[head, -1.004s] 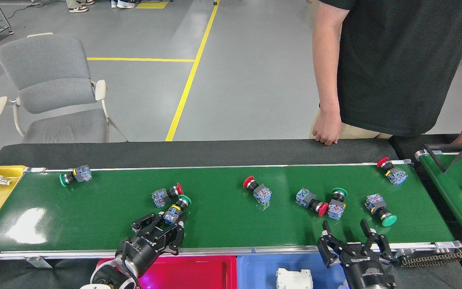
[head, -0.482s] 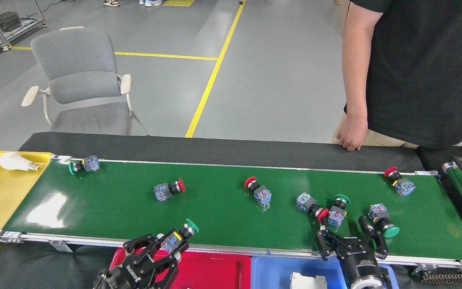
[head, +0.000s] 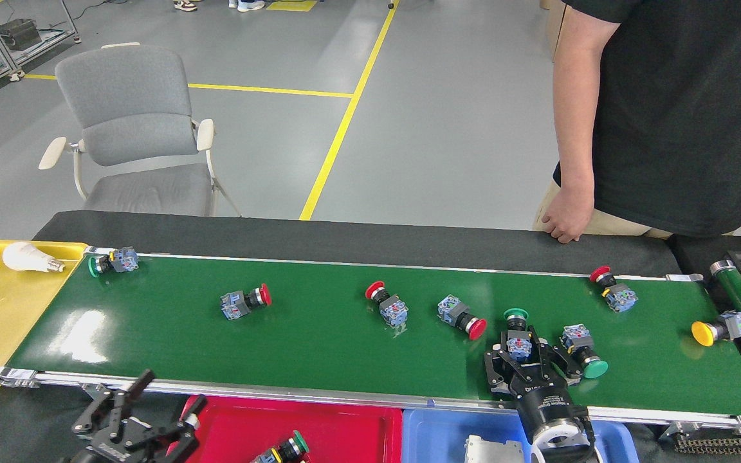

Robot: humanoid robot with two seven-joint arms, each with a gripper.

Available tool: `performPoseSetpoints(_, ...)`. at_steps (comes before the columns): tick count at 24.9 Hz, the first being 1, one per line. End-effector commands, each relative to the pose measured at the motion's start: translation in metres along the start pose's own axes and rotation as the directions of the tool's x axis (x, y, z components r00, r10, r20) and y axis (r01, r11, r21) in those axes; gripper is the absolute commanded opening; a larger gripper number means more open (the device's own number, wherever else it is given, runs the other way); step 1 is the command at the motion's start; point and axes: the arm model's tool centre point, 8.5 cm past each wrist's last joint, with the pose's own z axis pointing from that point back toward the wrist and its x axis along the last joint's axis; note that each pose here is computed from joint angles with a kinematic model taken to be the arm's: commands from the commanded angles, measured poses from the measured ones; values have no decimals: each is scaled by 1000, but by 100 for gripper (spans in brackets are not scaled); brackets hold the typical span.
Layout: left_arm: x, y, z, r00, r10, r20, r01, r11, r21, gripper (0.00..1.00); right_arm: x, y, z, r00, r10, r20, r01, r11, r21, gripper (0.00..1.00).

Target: Pick switch part from conveyor to tray

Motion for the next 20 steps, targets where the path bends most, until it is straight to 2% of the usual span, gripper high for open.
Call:
performPoseSetpoints(1,-22,-1,3,995,-26,-98,25,1000,-13,100,10,-17,-2,996,6,87,-1,998,-56,21)
performPoseSetpoints(3,-27,-4,2,992,-26,-120,23,999,-28,100,32,-28,3,969,17,248,5,996,-88,22)
performPoseSetpoints(4,-29,-3,-2,992,-25,-120,22,999,-23,100,47,-35,7,931,32,363,8,994,-107,21)
performPoseSetpoints(6,-31,5,-14,994,-13,-108,14,1000,2,100,77,-39,18,841,54,539,13,993,-120,22)
performPoseSetpoints(9,-43,20,-48,999,-17,-30,18,1000,22,100,149,-34,41,640,64,766,28,994,-107,31)
performPoseSetpoints(10,-41,25,-62,1000,-13,1,13,1000,29,100,168,-33,46,603,62,795,31,994,-101,41)
performPoseSetpoints(11,-38,30,-81,999,-7,44,5,1000,27,100,194,-31,55,552,56,832,36,995,-91,73)
performPoseSetpoints(12,-33,31,-94,997,2,75,-4,1000,19,100,210,-30,59,533,46,845,45,996,-83,96)
performPoseSetpoints(13,-27,32,-107,994,5,105,-6,1000,10,100,223,-28,63,520,34,854,52,996,-72,99)
performPoseSetpoints(16,-30,35,-133,992,15,125,-12,1000,-24,100,237,-23,66,505,19,863,51,997,-52,99)
performPoseSetpoints(20,-40,29,-152,993,70,99,-63,995,-75,100,232,-30,63,515,28,856,61,996,-69,99)
